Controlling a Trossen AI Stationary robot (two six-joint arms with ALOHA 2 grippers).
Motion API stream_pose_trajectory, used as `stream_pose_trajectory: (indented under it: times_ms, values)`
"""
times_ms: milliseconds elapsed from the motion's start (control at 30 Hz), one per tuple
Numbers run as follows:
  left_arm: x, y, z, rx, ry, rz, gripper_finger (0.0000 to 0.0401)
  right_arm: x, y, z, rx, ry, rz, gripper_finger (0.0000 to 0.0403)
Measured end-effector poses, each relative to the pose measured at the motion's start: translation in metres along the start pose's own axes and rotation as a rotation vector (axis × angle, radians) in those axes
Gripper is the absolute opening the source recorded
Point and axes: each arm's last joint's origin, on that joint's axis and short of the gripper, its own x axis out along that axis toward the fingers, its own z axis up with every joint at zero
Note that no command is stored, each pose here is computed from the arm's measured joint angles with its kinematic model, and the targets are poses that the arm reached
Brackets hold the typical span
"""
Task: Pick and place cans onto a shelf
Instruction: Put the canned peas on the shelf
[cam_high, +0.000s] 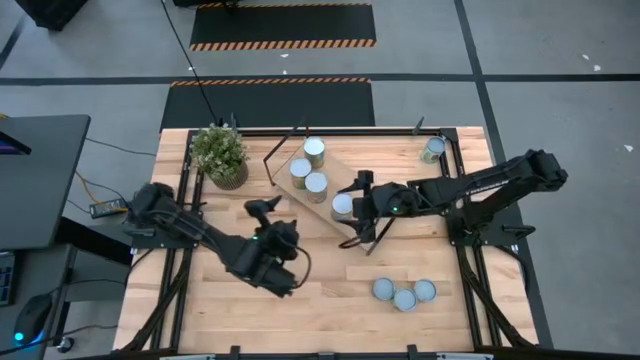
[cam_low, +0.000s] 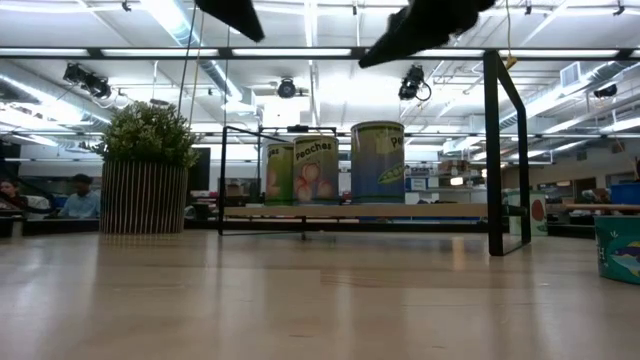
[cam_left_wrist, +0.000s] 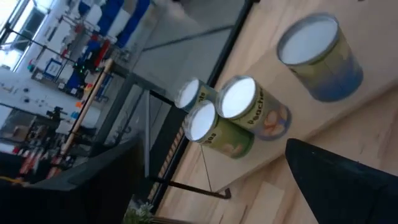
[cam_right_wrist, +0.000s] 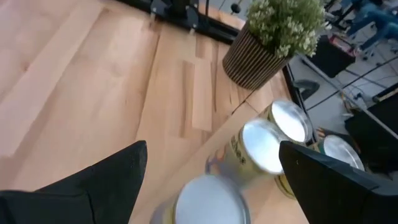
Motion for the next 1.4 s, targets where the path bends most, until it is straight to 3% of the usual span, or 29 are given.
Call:
stream_pose_trajectory:
  times_ms: [367, 567, 700, 833, 933, 967, 1067, 1167, 1267, 1333, 1400]
  values:
    - [0.009, 0.072, -0.053, -0.154, -0.014, 0.006, 0.0398, 0.010, -0.032, 0.022, 0.099, -0.009, 0.065, 0.0373]
    - [0.015, 0.118, -0.081, -0.313, 0.035, -0.079, 0.0398, 0.015, -0.048, 0.015, 0.169, 0.003, 0.117, 0.0373]
    - [0.017, 0.129, -0.085, -0.415, 0.006, -0.213, 0.0398, 0.016, -0.052, 0.011, 0.184, 0.033, 0.132, 0.0373]
    - [0.020, 0.132, -0.078, -0.481, -0.047, -0.229, 0.0398, 0.015, -0.048, 0.006, 0.172, 0.089, 0.145, 0.0373]
    - [0.018, 0.130, -0.068, -0.649, -0.079, -0.289, 0.0398, 0.013, -0.042, 0.005, 0.155, 0.125, 0.147, 0.0373]
    - [0.018, 0.127, -0.065, -0.656, -0.084, -0.339, 0.0398, 0.013, -0.040, 0.005, 0.149, 0.134, 0.142, 0.0373]
    - [0.015, 0.114, -0.048, -0.484, -0.168, -0.607, 0.0398, 0.010, -0.032, 0.005, 0.117, 0.157, 0.142, 0.0373]
    - [0.007, 0.103, -0.033, -0.275, -0.356, -0.988, 0.0398, 0.007, -0.019, 0.006, 0.023, 0.168, 0.181, 0.0373]
    - [0.001, 0.097, -0.032, -0.037, -0.503, -1.299, 0.0398, 0.004, -0.009, 0.010, -0.070, 0.157, 0.160, 0.0373]
    - [0.001, 0.097, -0.035, 0.056, -0.542, -1.401, 0.0398, 0.005, -0.004, 0.012, -0.102, 0.151, 0.133, 0.0373]
    - [0.006, 0.100, -0.036, 0.066, -0.553, -1.395, 0.0398, 0.009, 0.000, 0.011, -0.118, 0.172, 0.118, 0.0373]
